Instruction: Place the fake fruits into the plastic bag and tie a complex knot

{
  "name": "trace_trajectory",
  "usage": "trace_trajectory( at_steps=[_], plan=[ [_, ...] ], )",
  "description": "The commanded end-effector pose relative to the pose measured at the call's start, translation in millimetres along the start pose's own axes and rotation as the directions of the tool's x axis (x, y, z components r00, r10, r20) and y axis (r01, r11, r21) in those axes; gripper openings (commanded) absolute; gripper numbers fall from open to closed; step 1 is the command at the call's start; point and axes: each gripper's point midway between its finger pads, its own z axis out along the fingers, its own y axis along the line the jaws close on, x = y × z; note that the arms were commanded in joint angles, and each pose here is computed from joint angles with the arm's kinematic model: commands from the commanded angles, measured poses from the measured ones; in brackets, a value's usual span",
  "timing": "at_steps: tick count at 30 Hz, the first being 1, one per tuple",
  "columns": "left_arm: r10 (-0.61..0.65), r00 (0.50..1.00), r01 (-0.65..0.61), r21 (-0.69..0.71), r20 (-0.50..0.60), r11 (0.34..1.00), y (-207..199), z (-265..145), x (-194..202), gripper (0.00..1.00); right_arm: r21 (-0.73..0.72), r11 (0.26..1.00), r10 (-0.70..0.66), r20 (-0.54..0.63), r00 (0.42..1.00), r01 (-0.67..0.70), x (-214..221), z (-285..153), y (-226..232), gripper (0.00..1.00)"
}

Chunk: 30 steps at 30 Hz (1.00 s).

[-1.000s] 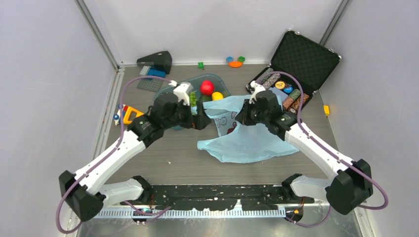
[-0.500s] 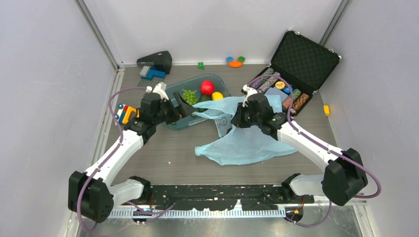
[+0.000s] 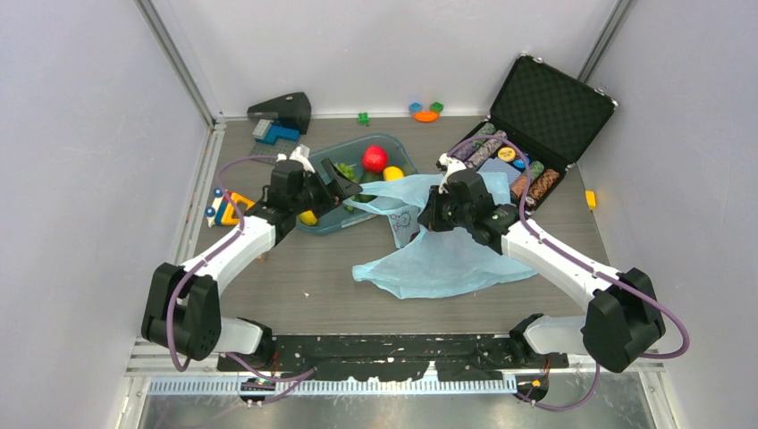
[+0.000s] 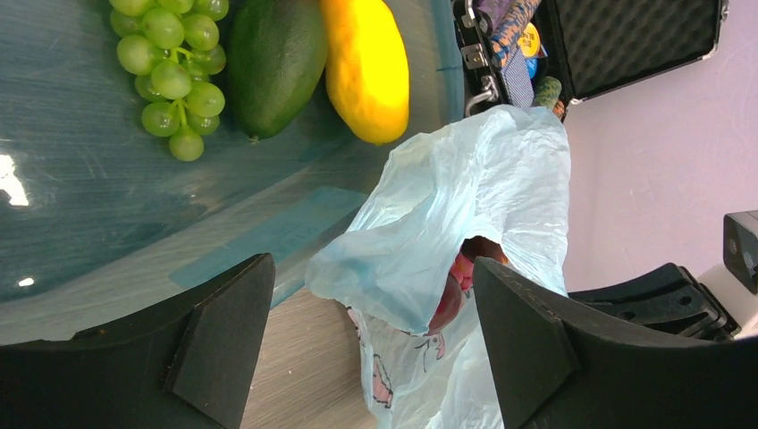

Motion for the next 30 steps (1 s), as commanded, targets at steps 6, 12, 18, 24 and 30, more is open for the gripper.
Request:
trace_trajectory(
  at_steps=[6, 12, 18, 24, 30],
  plan=[
    [0.229, 0.973, -0.229, 0.032, 0.015, 0.973, -12.9, 1.2, -9.4, 0.78, 0.002, 1.0, -0.022, 0.056, 0.998, 0.022, -14.0, -2.1, 2.7, 0.05],
    [0.401, 0.916, -0.396, -0.149, 0.002, 0.906, 4.8, -4.9, -15.8, 0.71, 0.001, 1.0, -0.018, 0.05, 0.999, 0.018, -13.2, -1.1, 2.7, 0.05],
    [0.498, 0.867, -0.489, -0.229, -0.016, 0.842, 4.4, -4.8, -16.5, 0.57, 0.001, 1.0, -0.019, 0.05, 0.999, 0.019, -13.4, -1.7, 3.2, 0.05],
    [0.604, 0.796, -0.585, -0.303, -0.041, 0.752, -0.5, -4.9, -14.6, 0.48, 0.004, 1.0, -0.019, 0.052, 0.998, 0.019, -13.3, -3.0, 2.3, 0.05],
    [0.673, 0.737, -0.649, -0.353, -0.07, 0.674, -2.7, -0.5, -18.4, 0.36, 0.008, 1.0, -0.02, 0.054, 0.998, 0.02, -13.6, -4.3, 1.7, 0.05]
  ],
)
